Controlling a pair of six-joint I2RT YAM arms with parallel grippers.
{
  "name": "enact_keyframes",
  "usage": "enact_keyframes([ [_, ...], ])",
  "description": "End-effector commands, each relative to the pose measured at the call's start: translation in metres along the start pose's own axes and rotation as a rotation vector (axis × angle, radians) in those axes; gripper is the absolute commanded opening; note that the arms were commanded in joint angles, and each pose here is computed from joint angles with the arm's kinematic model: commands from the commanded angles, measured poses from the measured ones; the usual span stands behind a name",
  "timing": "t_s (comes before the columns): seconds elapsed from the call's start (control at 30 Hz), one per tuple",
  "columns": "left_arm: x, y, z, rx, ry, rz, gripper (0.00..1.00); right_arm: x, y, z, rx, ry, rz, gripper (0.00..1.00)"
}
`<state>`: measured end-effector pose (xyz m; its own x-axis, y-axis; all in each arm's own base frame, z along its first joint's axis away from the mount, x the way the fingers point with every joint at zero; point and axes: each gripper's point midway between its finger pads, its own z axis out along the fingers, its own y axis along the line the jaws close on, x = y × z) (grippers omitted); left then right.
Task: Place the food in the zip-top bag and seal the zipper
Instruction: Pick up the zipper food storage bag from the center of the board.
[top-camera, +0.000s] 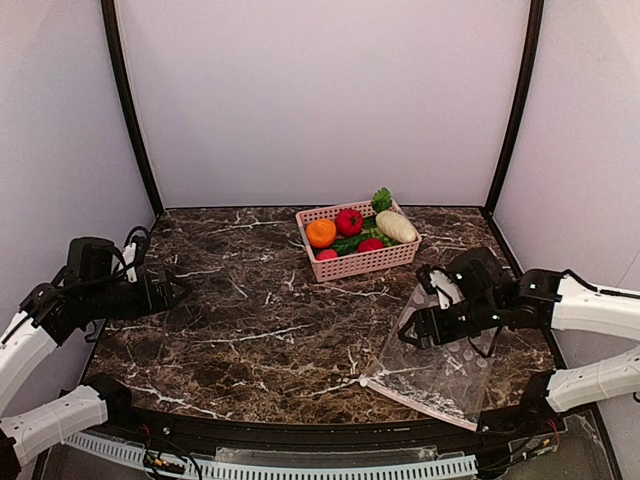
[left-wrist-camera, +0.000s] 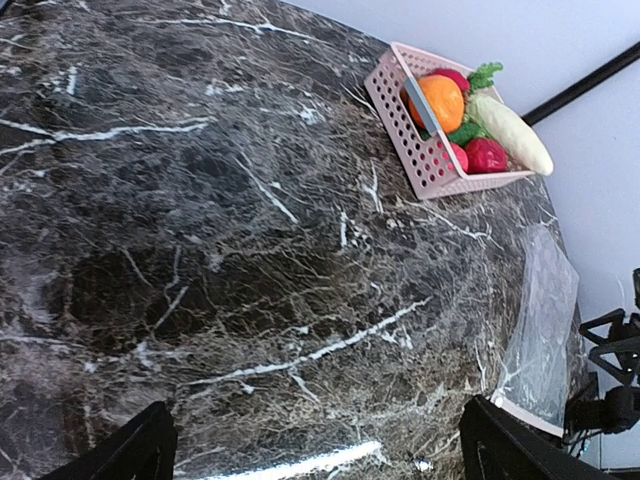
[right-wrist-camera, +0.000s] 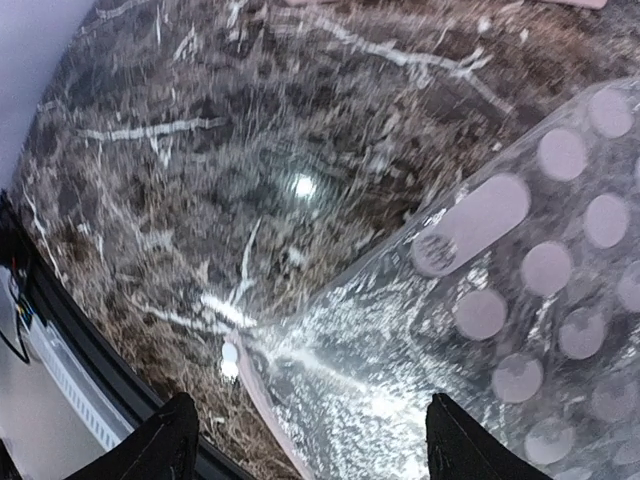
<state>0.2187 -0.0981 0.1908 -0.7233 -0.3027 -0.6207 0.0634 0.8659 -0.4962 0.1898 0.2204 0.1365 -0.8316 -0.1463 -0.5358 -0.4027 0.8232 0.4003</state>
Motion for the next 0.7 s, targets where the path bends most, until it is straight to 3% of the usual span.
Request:
enact_keyframes([
  [0.0, 0.022, -0.012, 0.016, 0.064, 0.043, -0.036, 1.00, 0.030, 0.013, 0.021, 0.087, 0.053, -0.092, 0.75],
  [0.3, 0.048, -0.010, 0.026, 0.086, 0.075, -0.076, 1.00, 0.105, 0.036, 0.053, 0.096, 0.258, -0.248, 0.67],
  [0.57, 0.052, -0.012, 0.030, 0.097, 0.102, -0.076, 1.00, 0.113, 0.039, 0.070, 0.170, 0.289, -0.350, 0.51],
  [0.67, 0.052, -0.012, 0.030, 0.097, 0.101, -0.075, 1.00, 0.116, 0.038, 0.075, 0.194, 0.295, -0.366, 0.50],
])
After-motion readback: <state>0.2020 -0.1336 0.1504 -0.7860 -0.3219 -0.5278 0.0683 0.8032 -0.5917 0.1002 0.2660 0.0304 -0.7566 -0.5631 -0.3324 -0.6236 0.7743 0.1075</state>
